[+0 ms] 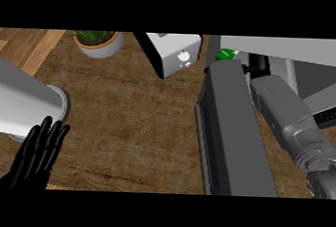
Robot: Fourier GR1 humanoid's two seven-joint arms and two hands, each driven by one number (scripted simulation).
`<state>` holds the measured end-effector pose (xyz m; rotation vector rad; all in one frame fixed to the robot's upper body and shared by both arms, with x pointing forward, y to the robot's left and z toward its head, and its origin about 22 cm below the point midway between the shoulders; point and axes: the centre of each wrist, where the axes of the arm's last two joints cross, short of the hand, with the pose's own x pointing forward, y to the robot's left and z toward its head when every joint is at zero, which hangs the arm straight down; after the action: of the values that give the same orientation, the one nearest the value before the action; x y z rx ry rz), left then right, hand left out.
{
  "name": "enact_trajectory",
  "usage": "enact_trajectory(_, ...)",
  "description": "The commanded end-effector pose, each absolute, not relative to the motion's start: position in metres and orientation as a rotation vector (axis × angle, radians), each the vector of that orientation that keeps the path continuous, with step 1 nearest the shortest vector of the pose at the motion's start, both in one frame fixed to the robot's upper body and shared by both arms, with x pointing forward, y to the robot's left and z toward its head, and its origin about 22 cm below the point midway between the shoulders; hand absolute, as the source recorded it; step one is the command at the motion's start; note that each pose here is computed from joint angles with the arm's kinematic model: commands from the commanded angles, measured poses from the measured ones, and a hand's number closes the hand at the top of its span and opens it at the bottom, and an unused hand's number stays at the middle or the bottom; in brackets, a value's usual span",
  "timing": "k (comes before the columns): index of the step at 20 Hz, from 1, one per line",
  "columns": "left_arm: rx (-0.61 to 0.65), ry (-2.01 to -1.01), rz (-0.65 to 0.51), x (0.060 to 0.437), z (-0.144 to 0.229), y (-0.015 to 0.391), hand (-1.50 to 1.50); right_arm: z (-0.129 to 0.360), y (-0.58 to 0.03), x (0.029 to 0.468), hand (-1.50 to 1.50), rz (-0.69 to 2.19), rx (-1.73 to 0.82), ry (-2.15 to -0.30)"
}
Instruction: Pick up the milk, place it into the microwave and close the microwave
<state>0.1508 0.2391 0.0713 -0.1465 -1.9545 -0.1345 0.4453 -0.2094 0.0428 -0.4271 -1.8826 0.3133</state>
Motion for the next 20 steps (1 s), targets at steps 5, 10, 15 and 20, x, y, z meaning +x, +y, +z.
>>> enact_trajectory(5,-0.148,-1.951,-0.134,0.151,0.067,0.230,-1.50,0.025,-0.233,0.435,-1.50,0.284,-0.349,-1.868)
enact_trajectory(10,-0.166,-1.943,-0.136,0.155,0.061,0.220,-1.50,0.027,-0.230,0.436,-1.50,0.267,-0.336,-1.871)
enact_trajectory(15,-0.183,-1.921,-0.154,0.162,0.053,0.209,-1.50,-0.002,-0.234,0.420,-1.50,0.259,-0.276,-1.868)
enact_trajectory(20,-0.220,-1.901,-0.171,0.171,0.057,0.205,-1.50,-0.013,-0.248,0.412,-1.50,0.217,-0.121,-1.875)
